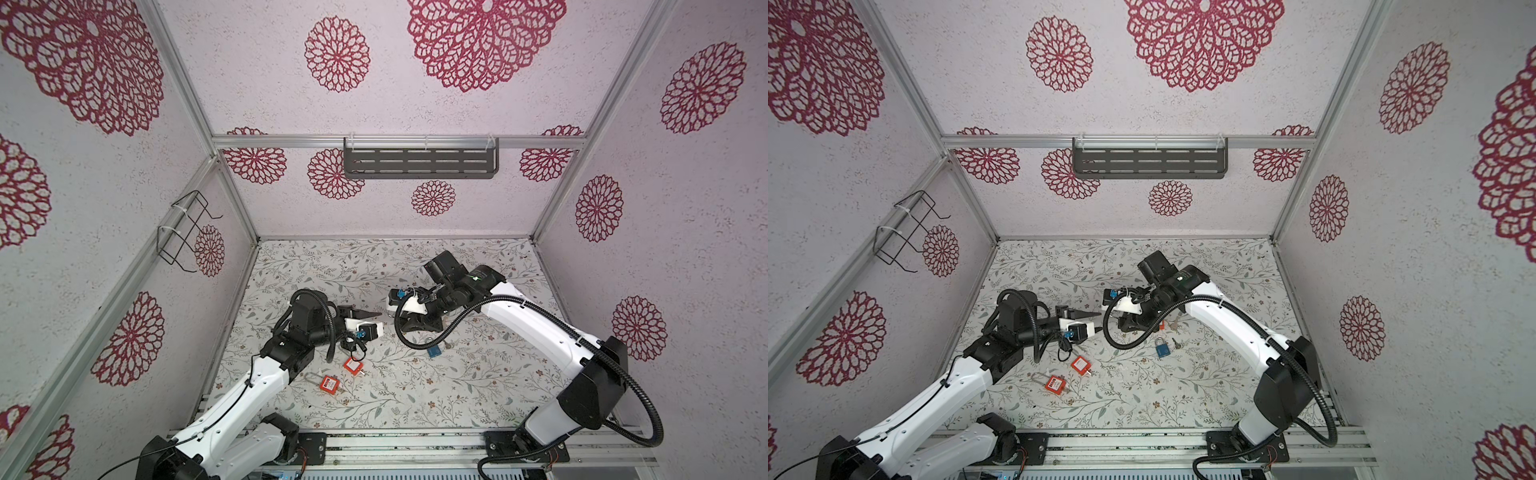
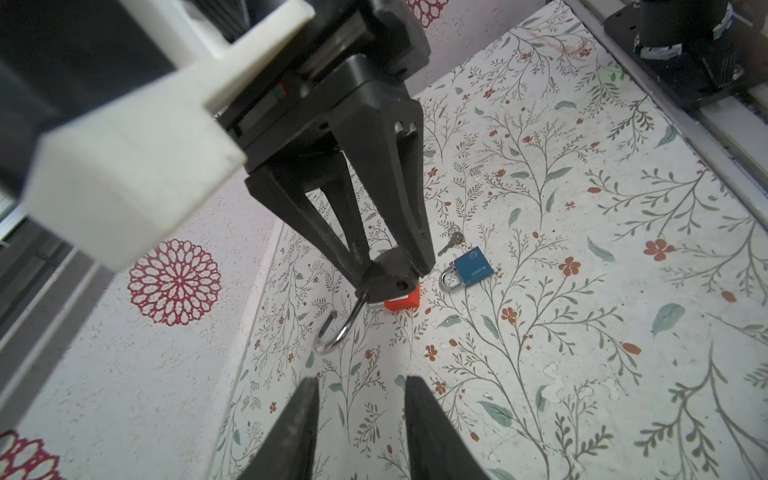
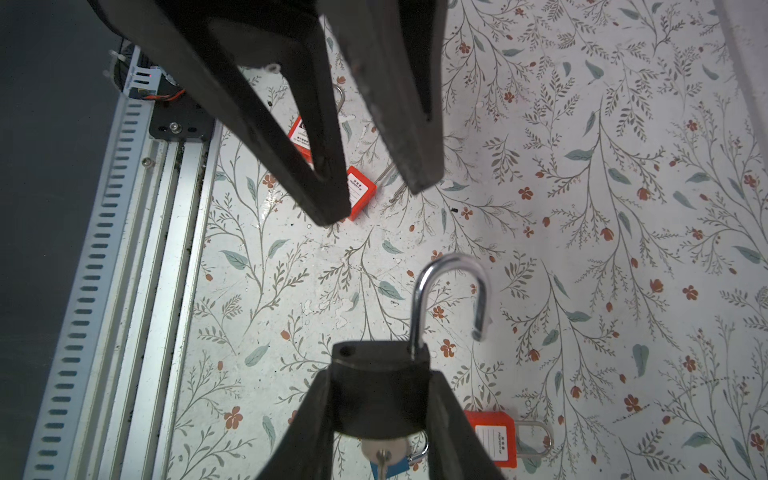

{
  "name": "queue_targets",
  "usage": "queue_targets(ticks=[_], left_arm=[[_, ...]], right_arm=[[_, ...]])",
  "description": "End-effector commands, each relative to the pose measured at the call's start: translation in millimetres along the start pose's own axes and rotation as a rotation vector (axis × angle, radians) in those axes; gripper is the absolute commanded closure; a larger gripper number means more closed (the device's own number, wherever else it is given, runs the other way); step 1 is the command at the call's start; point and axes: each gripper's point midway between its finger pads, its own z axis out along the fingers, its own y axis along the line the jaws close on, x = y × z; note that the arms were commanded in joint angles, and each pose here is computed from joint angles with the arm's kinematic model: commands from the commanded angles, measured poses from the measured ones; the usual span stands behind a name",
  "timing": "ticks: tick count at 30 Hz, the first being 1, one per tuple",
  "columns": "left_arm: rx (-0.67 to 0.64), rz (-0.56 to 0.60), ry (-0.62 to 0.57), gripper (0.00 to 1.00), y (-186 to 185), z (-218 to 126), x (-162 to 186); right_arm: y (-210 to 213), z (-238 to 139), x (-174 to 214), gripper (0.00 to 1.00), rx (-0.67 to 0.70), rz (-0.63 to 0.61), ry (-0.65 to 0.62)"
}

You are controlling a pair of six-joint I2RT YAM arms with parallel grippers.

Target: Lock with the key

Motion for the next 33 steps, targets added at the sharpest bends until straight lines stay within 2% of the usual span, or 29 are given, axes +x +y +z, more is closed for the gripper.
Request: queue_targets(ticks=[1, 11, 19, 33], left_arm=[[-0.032, 0.083, 0.014, 0.62, 3.1, 3.5, 2.2], [-0.051, 0.149, 0.025, 0.6, 7.3, 17.3, 2.9], [-0.027, 0.156, 0.017, 0.6, 2.7, 24.1, 0.7], [0.01, 0.15, 0.019, 0.79, -3.9, 28.2, -4.2]], right_arm=[[8.4, -13.9, -13.0, 0.79, -0.015, -0.046, -0.053], [14.9, -15.0, -12.1, 0.8, -0.039, -0.055, -0.057], [16.4, -14.2, -11.1, 0.8, -0.045, -0.057, -0.058], [16.6, -12.9, -11.3, 0.8, -0.05, -0.064, -0.062]])
